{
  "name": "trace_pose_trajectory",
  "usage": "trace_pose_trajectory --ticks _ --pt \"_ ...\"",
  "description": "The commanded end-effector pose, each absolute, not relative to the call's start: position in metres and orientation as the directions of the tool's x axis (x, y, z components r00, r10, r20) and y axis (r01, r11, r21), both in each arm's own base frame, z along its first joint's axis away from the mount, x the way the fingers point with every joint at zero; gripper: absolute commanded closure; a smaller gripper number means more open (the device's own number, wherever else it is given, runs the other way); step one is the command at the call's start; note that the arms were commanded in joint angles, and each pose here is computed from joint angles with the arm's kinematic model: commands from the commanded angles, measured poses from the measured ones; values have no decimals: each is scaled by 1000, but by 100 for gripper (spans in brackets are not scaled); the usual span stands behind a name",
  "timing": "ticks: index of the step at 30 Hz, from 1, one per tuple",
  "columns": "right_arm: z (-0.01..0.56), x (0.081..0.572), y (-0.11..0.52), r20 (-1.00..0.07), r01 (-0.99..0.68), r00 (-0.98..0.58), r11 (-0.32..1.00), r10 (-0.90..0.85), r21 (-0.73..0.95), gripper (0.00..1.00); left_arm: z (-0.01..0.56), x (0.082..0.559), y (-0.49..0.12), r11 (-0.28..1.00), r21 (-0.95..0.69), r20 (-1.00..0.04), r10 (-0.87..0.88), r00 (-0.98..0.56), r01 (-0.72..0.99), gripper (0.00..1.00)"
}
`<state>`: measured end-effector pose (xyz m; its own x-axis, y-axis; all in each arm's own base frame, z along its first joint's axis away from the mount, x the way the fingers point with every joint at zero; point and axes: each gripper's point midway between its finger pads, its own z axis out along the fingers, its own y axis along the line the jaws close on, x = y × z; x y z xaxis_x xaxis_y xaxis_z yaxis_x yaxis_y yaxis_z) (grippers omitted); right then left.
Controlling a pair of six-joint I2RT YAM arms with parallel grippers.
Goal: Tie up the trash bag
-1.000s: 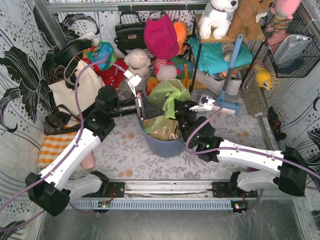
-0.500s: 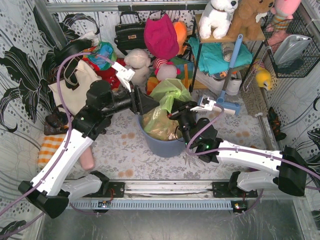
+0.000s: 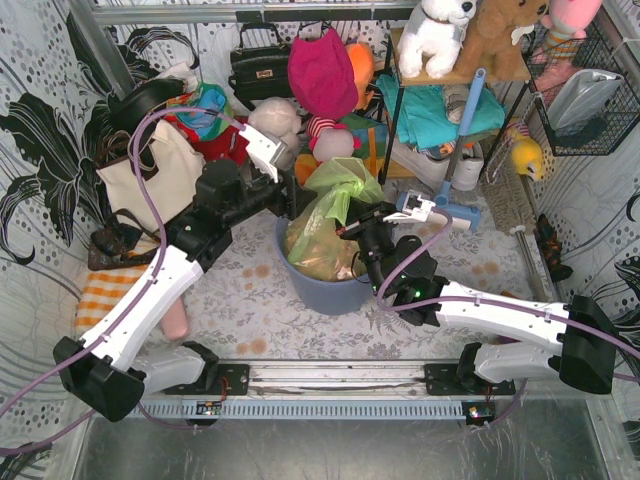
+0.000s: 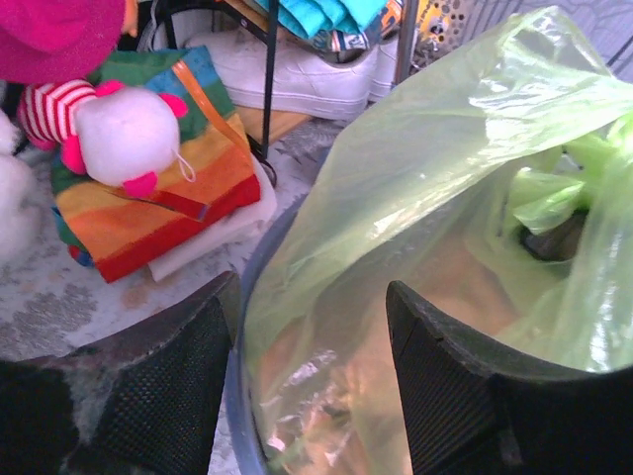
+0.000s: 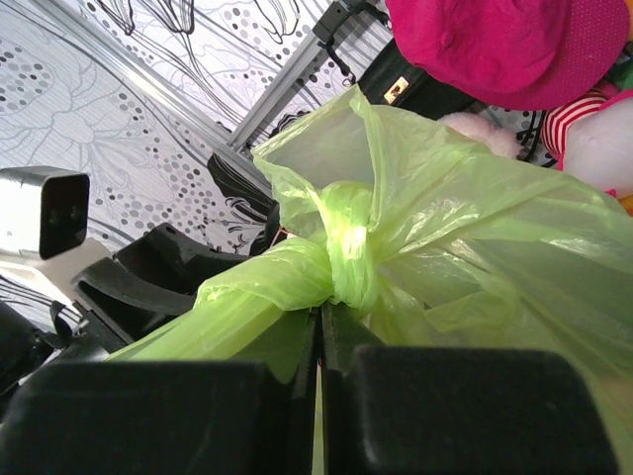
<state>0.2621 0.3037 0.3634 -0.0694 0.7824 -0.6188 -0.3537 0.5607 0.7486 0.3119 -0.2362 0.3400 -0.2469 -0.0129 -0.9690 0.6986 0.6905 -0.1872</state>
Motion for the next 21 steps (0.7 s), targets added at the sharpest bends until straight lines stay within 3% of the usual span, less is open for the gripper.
trace_pose_trajectory --ticks 1,8,13,15,19,21 --pt "368 257 300 -591 -357 -82 530 803 769 100 374 329 -232 722 -10 -1000 -14 1 692 28" --pt "367 258 300 -590 -350 -85 530 803 772 100 372 333 -255 709 86 -996 35 87 700 17" --pt "362 260 301 -611 -324 -96 556 785 765 100 368 341 -263 723 128 -991 75 108 679 24" --pt "361 260 301 -614 -318 -101 559 783 765 100 368 342 -264 722 133 -991 77 112 679 31" --pt "353 262 298 -620 -286 -101 574 778 767 100 369 339 -265 711 135 -991 83 109 690 68" --pt "348 263 297 -628 -263 -103 588 771 765 100 372 334 -264 705 131 -991 76 110 697 81"
